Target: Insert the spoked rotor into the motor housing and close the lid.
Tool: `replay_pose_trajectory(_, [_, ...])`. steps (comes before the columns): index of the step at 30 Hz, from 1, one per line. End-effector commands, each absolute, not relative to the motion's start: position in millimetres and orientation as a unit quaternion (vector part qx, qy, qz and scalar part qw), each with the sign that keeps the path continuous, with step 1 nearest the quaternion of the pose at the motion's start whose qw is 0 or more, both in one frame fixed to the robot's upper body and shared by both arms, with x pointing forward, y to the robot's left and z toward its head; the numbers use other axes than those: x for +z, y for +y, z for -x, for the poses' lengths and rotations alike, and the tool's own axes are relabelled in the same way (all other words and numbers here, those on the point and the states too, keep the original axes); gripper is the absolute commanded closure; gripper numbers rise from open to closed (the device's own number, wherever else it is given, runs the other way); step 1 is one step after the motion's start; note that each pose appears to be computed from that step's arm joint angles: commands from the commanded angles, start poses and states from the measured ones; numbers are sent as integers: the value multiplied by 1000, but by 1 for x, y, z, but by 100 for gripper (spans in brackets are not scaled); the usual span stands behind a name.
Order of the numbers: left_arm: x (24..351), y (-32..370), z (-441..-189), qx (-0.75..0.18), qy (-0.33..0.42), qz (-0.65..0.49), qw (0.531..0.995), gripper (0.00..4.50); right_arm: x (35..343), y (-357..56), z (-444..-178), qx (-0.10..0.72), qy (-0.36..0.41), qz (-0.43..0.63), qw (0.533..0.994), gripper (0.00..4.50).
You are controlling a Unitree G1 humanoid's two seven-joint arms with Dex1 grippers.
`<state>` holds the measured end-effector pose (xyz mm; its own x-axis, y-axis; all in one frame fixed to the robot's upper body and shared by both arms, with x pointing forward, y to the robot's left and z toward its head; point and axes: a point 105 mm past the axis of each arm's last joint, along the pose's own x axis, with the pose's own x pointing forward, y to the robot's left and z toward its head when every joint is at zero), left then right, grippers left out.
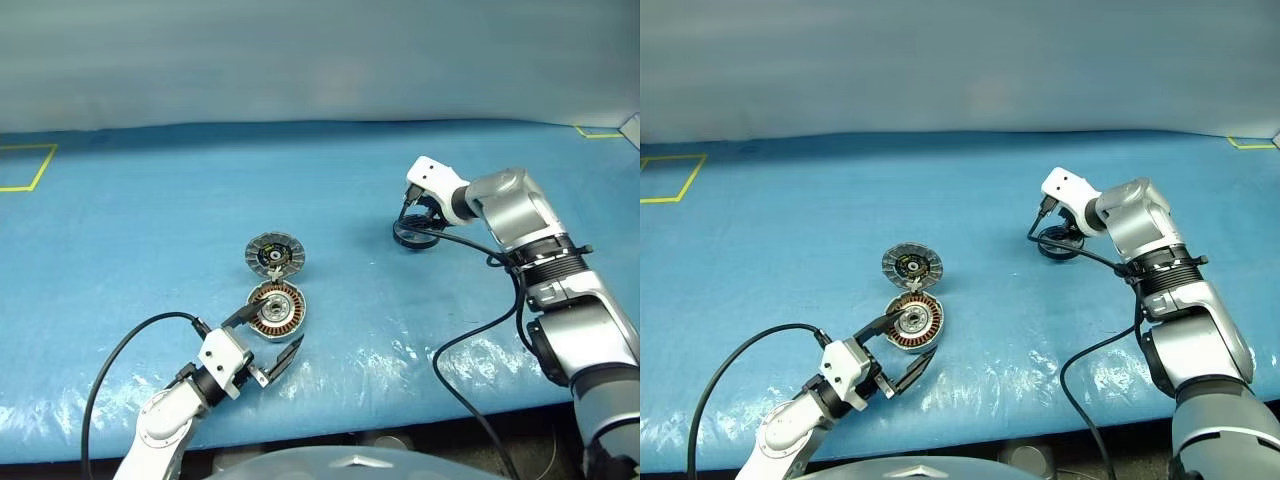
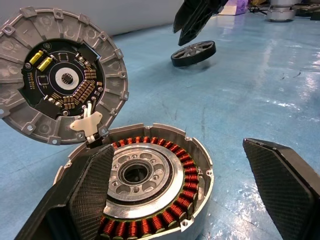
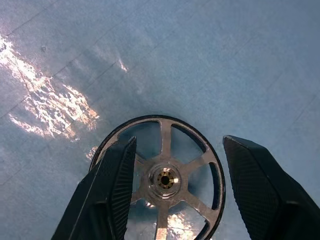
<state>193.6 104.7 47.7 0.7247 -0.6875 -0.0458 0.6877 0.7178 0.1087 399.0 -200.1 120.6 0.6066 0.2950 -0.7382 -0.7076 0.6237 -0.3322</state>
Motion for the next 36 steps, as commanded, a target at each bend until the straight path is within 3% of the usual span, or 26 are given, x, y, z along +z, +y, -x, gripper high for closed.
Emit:
replay_pose_trajectory(1, [52,104,-194,-377,-12,-61,924,0,130,-203,-397,290,318,305,850,159])
replay_pose_trajectory(36, [47,101,-193,-379,-5,-54,924,0,110,-214,-387,274,348,292,848,159])
